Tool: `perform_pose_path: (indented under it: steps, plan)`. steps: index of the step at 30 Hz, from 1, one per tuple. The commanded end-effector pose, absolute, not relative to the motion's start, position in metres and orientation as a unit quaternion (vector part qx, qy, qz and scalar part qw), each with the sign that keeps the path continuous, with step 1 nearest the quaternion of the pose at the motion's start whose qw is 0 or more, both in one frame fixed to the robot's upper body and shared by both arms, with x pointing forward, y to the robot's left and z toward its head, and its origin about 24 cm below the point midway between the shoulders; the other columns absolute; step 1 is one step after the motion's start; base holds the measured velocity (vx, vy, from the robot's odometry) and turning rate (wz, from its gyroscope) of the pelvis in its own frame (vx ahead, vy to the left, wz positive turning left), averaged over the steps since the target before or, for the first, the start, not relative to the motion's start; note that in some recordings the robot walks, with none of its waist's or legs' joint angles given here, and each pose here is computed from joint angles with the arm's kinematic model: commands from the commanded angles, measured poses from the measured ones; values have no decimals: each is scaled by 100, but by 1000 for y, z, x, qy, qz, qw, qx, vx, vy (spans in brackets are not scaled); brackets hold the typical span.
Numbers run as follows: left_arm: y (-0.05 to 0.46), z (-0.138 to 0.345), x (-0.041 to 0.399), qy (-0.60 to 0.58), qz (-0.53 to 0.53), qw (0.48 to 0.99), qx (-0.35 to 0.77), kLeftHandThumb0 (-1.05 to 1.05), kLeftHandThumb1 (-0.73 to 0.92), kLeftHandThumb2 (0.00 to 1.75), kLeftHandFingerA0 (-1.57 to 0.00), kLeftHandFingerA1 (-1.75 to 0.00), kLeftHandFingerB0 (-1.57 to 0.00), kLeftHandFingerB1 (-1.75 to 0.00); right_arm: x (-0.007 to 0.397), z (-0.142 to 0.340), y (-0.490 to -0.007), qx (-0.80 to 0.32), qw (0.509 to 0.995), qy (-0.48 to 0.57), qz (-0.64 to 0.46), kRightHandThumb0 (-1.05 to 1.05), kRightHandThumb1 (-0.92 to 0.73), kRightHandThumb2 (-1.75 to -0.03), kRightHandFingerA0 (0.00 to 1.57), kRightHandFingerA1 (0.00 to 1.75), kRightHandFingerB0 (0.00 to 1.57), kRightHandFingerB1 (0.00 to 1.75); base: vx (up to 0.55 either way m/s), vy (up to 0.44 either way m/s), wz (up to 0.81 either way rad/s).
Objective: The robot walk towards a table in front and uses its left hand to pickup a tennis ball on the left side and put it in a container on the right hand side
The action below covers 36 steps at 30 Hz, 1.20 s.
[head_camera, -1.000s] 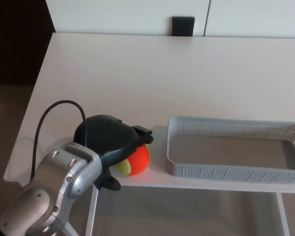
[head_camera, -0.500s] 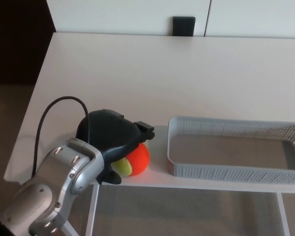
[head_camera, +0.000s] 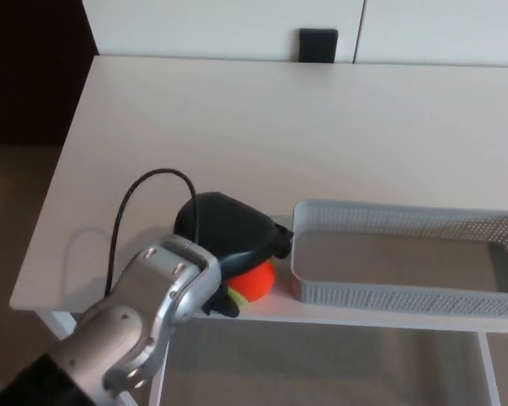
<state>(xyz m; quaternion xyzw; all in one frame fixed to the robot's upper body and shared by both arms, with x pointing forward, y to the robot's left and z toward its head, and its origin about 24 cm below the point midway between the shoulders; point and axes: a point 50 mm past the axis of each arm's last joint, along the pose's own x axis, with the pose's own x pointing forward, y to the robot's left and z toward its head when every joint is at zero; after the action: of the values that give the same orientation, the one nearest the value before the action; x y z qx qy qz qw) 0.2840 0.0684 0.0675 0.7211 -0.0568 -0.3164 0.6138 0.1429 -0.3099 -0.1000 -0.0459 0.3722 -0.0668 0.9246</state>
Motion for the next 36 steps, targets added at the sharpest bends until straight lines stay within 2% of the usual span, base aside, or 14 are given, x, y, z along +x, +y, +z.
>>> perform_pose_path:
  steps: [1, 8, 10, 16, 21, 23, 24, 25, 26, 30, 33, 34, 35, 36]
  plan:
    - [71, 47, 287, -9, -328, 577, 748, -29, 55, 57, -93, -77, -77, -48, 149, -97, -311, -41, 927, 366, -75, -40, -58, -57, 40, 47, 29, 35, 0, 0, 0]
    - [81, 46, 289, -6, -326, 581, 746, -30, 57, 58, -91, -60, -74, -48, 155, -96, -311, -47, 927, 365, -73, -42, -57, -56, 44, 48, 30, 35, 0, 0, 0]
    - [85, 47, 289, -15, -319, 586, 744, -32, 55, 57, -87, -110, -74, -49, 154, -95, -312, -48, 925, 368, -76, -41, -57, -56, 47, 49, 29, 35, 0, 0, 0]
    - [98, 66, 291, -33, -293, 607, 738, -30, 59, 58, -75, -138, -77, -50, 153, -97, -311, -57, 923, 373, -74, -40, -57, -57, 47, 49, 29, 35, 0, 0, 0]
    - [109, 109, 294, -87, -236, 655, 712, -29, 71, 65, -78, -146, -83, -74, 152, -98, -311, -56, 922, 376, -73, -39, -59, -57, 48, 49, 29, 35, 0, 0, 0]
    - [112, 126, 299, -99, -210, 667, 708, -31, 80, 63, -80, -141, -80, -59, 158, -95, -311, -56, 924, 371, -72, -40, -58, -56, 48, 49, 30, 35, 0, 0, 0]
    - [113, 137, 302, -112, -195, 678, 700, -31, 63, 98, -95, -114, -65, -65, 161, -95, -310, -56, 925, 370, -72, -40, -57, -56, 48, 50, 30, 35, 0, 0, 0]
    - [113, 139, 302, -116, -192, 682, 696, -31, 63, 98, -95, -114, -65, -65, 161, -95, -310, -56, 924, 370, -72, -40, -57, -56, 48, 50, 30, 35, 0, 0, 0]
    - [113, 143, 303, -123, -187, 686, 693, -26, 73, 64, -86, -139, -75, -51, 161, -95, -310, -58, 924, 371, -72, -40, -57, -56, 47, 49, 30, 35, 0, 0, 0]
    - [114, 171, 313, -185, -133, 697, 680, -25, 72, 63, -73, -156, -76, -79, 166, -93, -310, -61, 925, 368, -72, -42, -57, -56, 48, 48, 29, 35, 0, 0, 0]
    - [109, 181, 316, -205, -130, 705, 666, -41, 56, 76, -87, -138, -74, -64, 166, -94, -310, -59, 925, 369, -71, -40, -57, -56, 49, 50, 30, 35, 0, 0, 0]
    - [105, 182, 315, -223, -130, 703, 663, -33, 66, 59, -81, -157, -79, -60, 163, -94, -311, -58, 925, 368, -72, -41, -56, -56, 47, 51, 31, 37, 0, 0, 0]
    - [100, 184, 314, -233, -132, 701, 661, -31, 74, 64, -79, -167, -71, -84, 163, -94, -310, -59, 926, 367, -71, -43, -55, -57, 47, 51, 31, 37, 0, 0, 0]
    - [94, 187, 314, -241, -134, 699, 659, -31, 74, 64, -79, -167, -71, -84, 164, -94, -309, -61, 926, 366, -69, -43, -55, -57, 47, 51, 31, 37, 0, 0, 0]
